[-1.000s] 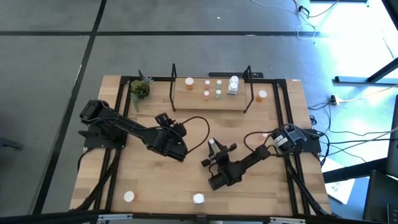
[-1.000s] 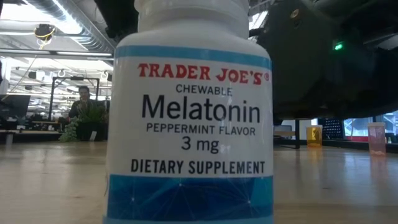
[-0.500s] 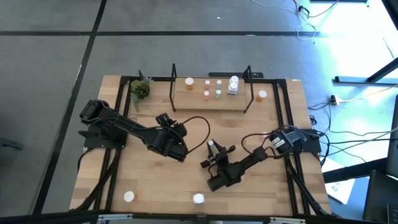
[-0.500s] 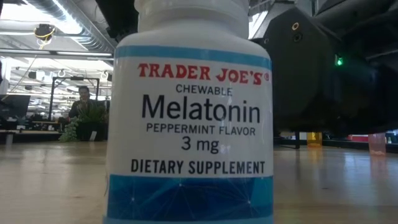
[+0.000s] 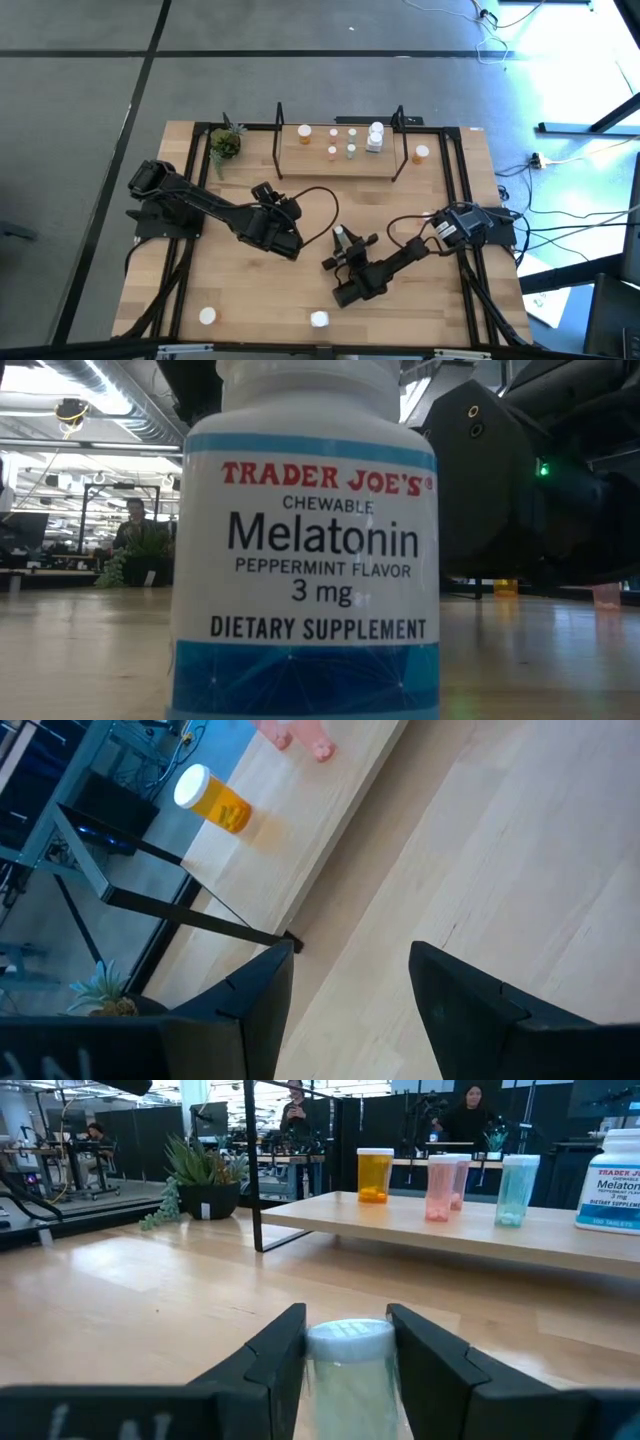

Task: Pick and place medicine bottles onto shelf by color
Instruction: Put the green pill bottle on the shelf aligned with the green bottles

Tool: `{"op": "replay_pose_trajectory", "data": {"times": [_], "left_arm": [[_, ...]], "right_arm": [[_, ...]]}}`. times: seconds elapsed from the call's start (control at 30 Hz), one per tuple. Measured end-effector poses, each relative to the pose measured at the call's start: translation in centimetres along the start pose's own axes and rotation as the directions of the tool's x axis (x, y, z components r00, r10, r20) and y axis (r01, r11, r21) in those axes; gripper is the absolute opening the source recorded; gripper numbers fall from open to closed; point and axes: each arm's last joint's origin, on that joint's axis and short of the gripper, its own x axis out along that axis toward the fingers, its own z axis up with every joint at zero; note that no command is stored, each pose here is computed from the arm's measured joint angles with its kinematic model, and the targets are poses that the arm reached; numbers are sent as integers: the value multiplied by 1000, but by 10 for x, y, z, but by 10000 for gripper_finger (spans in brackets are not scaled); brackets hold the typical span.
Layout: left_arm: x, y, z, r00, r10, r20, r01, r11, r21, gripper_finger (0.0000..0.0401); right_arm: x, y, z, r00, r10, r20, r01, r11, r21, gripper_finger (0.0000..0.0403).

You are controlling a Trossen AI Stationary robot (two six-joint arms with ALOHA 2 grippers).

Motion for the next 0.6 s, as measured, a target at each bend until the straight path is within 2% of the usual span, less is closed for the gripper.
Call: {"op": "replay_pose_trajectory", "data": {"times": [0.6], "left_arm": [[0,0,0,1000,0,0,0,1000,1,195]], "right_arm": [[-1,-1,0,1000,3,0,-3,1000,-17,179]]}}
